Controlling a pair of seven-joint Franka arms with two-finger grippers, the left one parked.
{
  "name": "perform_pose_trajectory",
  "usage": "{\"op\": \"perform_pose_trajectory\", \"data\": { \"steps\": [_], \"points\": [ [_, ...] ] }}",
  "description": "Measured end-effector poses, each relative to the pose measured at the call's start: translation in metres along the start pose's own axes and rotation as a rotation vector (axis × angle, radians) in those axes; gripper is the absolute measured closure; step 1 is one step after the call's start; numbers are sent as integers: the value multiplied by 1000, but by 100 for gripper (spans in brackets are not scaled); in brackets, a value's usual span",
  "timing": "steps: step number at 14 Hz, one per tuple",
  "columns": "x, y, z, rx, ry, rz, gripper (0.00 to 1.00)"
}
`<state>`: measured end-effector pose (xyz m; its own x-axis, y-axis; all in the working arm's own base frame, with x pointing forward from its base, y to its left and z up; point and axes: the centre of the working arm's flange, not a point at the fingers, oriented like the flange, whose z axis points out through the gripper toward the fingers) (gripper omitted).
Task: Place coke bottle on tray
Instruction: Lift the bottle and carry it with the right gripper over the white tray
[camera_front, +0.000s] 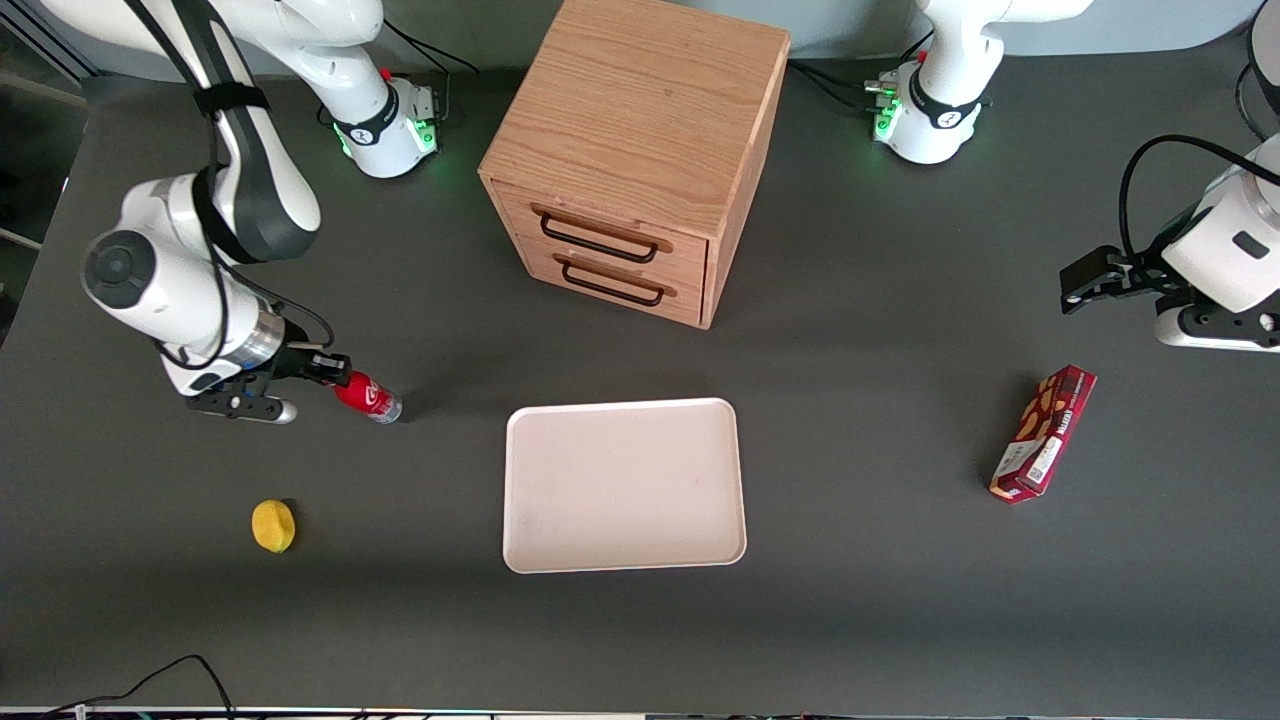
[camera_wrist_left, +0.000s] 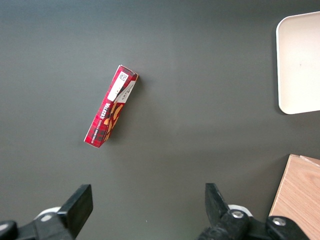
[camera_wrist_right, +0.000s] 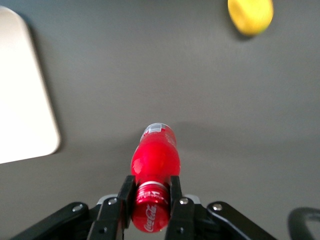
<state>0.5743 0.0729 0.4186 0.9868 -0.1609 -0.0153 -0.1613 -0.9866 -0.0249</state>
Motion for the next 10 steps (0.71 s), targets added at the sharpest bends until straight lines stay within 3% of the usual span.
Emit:
{"op": "perform_pose_trajectory", "data": {
  "steps": [3, 6, 8, 10],
  "points": [
    [7, -30, -111, 22, 81, -44, 68],
    [3, -62, -176, 41, 170, -102, 68],
    [2, -93, -189, 57, 201, -150, 68],
    [11, -129, -184, 89, 200, -162, 68]
  ]
}}
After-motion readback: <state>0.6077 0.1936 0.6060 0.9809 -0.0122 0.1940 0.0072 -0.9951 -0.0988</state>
